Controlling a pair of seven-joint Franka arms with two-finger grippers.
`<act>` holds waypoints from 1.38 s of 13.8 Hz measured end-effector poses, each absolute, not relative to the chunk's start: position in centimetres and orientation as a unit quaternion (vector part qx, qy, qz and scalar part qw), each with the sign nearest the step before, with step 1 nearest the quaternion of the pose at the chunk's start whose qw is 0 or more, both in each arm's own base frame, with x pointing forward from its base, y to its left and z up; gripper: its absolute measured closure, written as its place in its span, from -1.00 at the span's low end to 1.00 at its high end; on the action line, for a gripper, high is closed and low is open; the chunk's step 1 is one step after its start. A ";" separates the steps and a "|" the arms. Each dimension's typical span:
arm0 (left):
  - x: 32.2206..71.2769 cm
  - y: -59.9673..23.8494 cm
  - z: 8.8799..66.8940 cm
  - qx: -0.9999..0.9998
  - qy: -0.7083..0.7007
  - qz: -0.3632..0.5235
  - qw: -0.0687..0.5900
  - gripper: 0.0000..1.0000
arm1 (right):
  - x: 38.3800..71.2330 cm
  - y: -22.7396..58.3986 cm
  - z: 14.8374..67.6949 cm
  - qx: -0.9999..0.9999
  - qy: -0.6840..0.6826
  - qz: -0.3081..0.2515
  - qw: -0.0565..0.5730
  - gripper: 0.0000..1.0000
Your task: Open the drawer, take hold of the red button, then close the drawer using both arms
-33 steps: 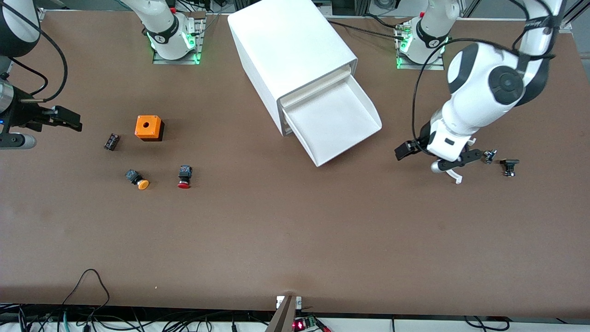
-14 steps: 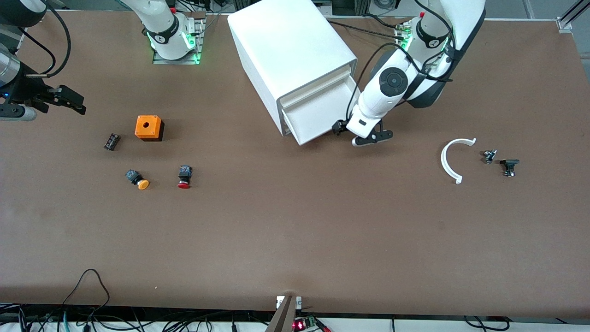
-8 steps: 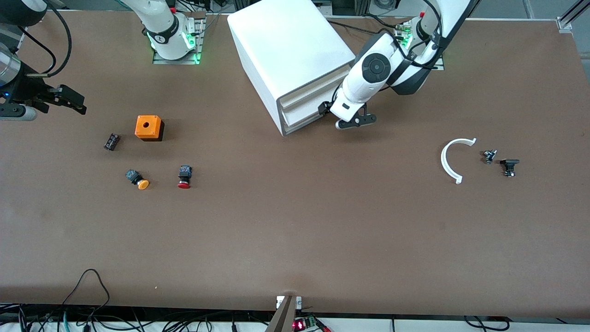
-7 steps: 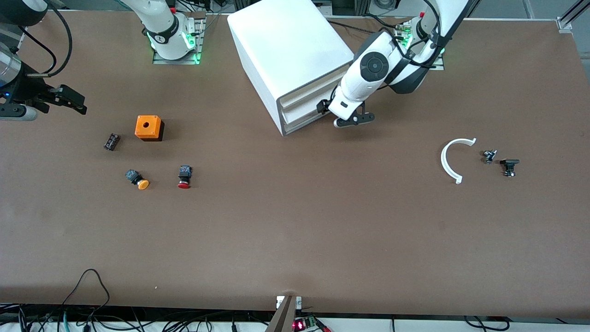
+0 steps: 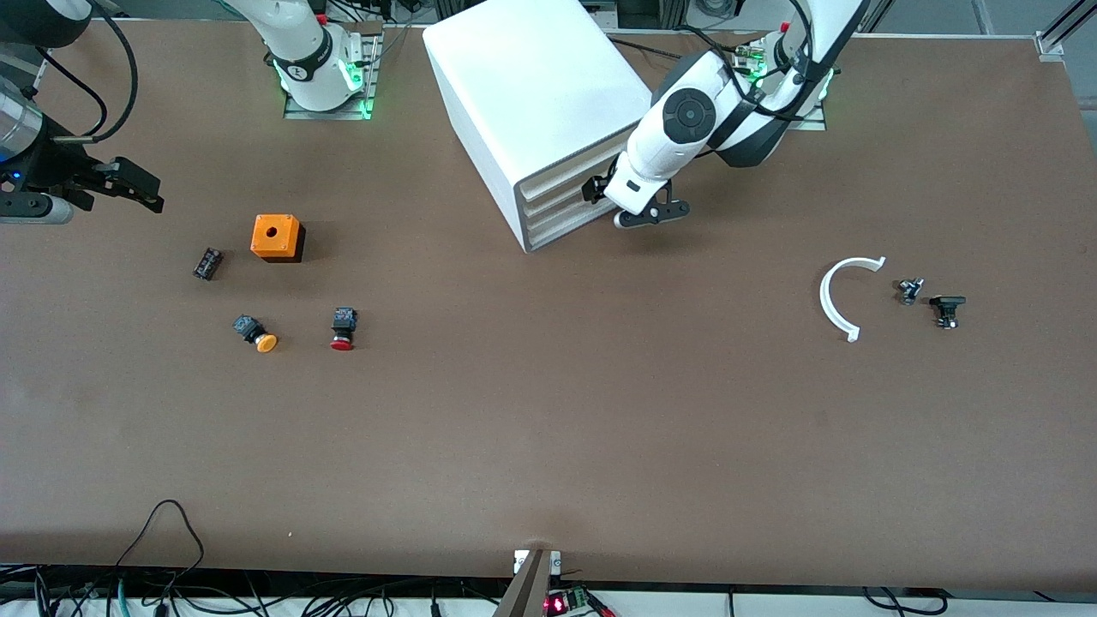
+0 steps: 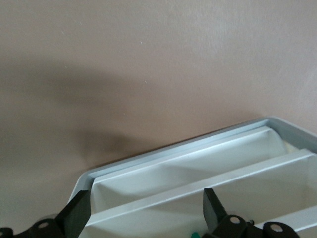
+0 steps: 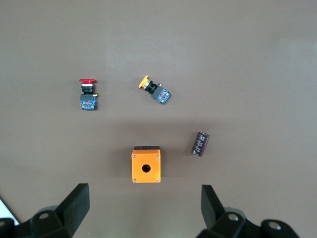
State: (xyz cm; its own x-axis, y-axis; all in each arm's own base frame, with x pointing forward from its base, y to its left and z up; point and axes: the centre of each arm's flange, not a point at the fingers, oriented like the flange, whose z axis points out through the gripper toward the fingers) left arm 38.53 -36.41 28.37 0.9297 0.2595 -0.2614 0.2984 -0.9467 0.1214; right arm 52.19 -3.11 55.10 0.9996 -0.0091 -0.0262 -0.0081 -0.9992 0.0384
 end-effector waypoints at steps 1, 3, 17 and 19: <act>38.7 -36.2 28.6 0.979 0.144 -0.119 0.081 -1.00 | 52.2 -3.1 55.1 1.000 -0.004 -0.013 0.019 -1.00; 40.3 -34.8 29.8 0.981 0.139 -0.099 0.087 -1.00 | 52.2 -3.1 55.1 1.000 -0.004 -0.013 0.019 -1.00; 50.3 -7.5 61.4 0.989 0.151 -0.005 -0.005 -1.00 | 52.2 -3.2 55.2 1.000 -0.005 -0.010 0.019 -1.00; 50.7 -6.4 60.9 0.991 0.133 -0.013 -0.003 -1.00 | 52.2 -3.2 55.2 1.000 -0.005 -0.010 0.019 -1.00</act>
State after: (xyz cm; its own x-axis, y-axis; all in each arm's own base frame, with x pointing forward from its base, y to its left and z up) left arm 50.69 -6.36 60.89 0.9641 0.2643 -0.0253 0.2642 -0.9644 -0.0103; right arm 52.23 -3.23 55.19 0.9997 -0.0112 -0.0207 -0.0105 -0.9992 0.0379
